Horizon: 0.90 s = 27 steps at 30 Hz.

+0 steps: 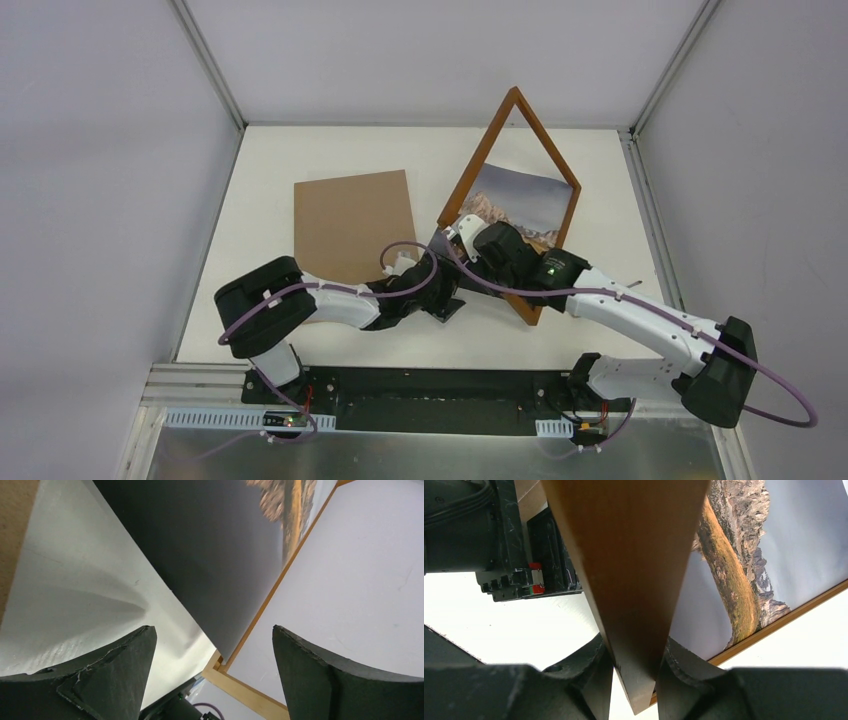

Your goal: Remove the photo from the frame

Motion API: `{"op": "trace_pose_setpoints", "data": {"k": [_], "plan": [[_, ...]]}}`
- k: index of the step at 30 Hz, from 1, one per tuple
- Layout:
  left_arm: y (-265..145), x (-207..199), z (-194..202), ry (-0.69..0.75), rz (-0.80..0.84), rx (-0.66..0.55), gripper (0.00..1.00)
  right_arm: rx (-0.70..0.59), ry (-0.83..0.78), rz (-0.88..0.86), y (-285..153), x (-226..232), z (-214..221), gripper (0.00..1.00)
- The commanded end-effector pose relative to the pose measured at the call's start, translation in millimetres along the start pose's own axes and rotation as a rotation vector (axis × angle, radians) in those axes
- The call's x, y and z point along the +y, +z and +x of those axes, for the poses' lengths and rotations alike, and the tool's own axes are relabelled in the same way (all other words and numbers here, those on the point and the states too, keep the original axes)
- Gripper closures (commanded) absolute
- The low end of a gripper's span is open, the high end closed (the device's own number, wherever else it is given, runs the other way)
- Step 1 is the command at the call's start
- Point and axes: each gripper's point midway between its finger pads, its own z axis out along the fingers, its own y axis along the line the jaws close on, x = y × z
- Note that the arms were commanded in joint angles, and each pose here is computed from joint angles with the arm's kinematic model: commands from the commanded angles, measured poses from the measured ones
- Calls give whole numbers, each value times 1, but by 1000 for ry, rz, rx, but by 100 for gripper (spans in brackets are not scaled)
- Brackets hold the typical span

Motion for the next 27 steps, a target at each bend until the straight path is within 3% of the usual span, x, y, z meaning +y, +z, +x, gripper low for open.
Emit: {"op": "trace_pose_setpoints", "data": {"k": [1,6,9,16,22,27], "plan": [[8,-22,-8,-68,107,-86,13,-75,42,12,-10,-5,-12,100],[21,-14,-14,-83,169,-138,26,-70,40,13,-12,-6,-7,100],[20,-16,-20,-35,173,-183,42,-71,30,14,-12,-7,-3,100],[26,-29,-22,-63,256,-199,70,-62,27,6,-10,-5,3,100],[28,-43,-18,-27,262,-185,88,-61,27,10,-9,-5,5,100],[20,-53,-20,20,240,-199,96,-56,36,43,-7,-11,10,100]]}}
